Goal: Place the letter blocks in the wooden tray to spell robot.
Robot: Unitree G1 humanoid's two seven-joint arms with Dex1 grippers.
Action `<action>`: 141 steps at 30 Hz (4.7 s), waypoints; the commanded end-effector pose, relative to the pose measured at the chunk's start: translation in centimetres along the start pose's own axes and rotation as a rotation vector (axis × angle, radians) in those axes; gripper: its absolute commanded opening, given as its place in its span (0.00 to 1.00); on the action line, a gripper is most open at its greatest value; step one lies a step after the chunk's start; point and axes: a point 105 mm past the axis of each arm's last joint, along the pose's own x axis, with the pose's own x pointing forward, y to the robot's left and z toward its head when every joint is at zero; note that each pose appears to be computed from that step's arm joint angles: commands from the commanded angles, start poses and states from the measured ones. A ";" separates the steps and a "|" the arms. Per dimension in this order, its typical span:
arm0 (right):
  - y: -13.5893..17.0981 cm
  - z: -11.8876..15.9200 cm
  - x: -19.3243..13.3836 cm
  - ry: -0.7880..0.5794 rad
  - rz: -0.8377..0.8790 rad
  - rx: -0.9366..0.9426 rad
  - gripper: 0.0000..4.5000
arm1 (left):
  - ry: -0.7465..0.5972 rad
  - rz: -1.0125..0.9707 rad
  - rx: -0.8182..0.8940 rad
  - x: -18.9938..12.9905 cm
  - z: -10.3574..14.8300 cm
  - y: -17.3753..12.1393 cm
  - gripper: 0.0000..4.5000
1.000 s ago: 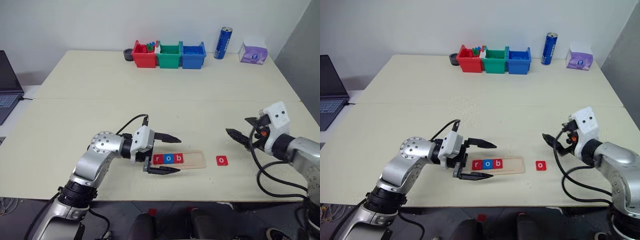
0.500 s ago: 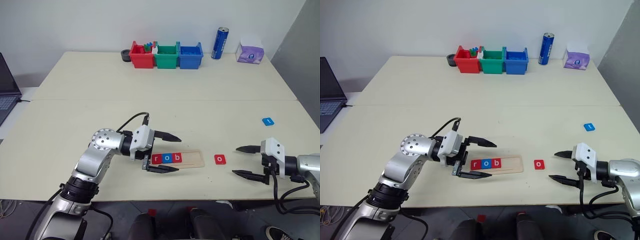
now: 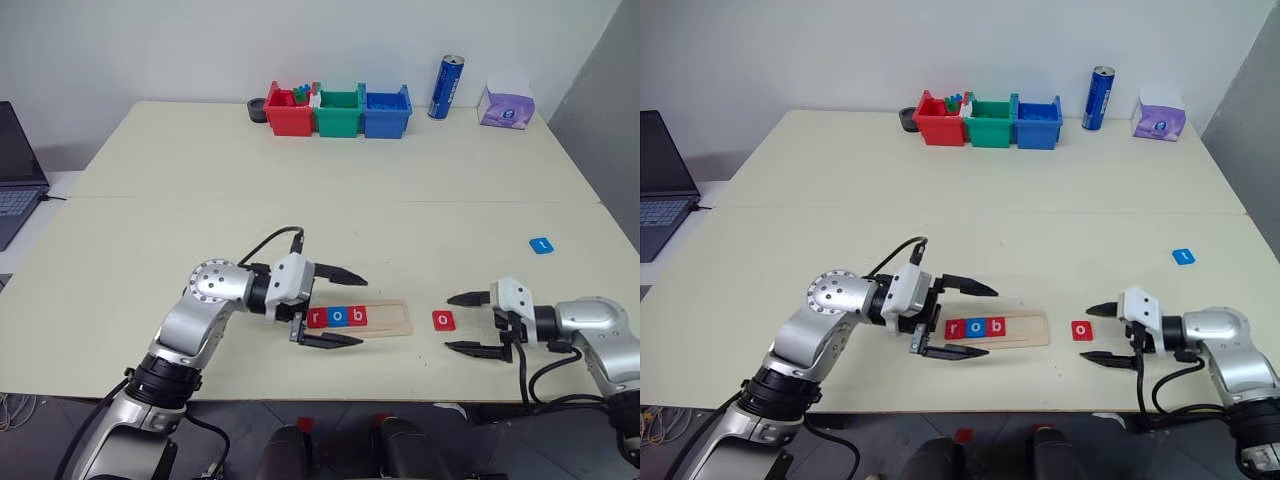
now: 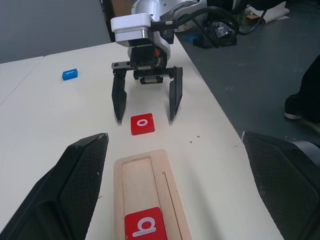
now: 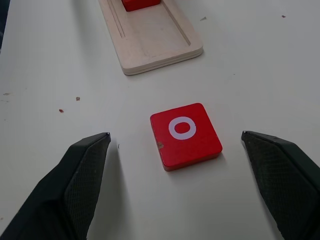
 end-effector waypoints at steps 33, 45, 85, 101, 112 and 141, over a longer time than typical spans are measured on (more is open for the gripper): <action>1.5 10.0 4.3 -0.247 0.073 -0.023 0.32 | -0.070 0.203 -0.109 -5.3 2.8 0.5 1.00; 1.2 8.5 7.0 -0.154 0.182 -0.086 0.32 | -0.027 0.211 -0.120 -5.6 1.5 -0.9 1.00; -0.7 7.0 8.8 -0.098 0.187 -0.150 0.32 | 0.002 0.203 -0.107 -5.3 0.4 -0.8 1.00; -1.5 7.6 7.9 -0.120 0.151 -0.153 0.99 | 0.005 0.207 -0.098 -5.2 0.2 -0.5 1.00; -2.2 9.2 7.0 -0.196 0.079 -0.091 0.62 | -0.002 0.204 -0.097 -5.0 0.3 -0.6 1.00; -1.7 7.7 9.4 -0.137 0.059 -0.224 0.01 | 0.012 0.212 -0.094 -5.2 0.3 -0.4 1.00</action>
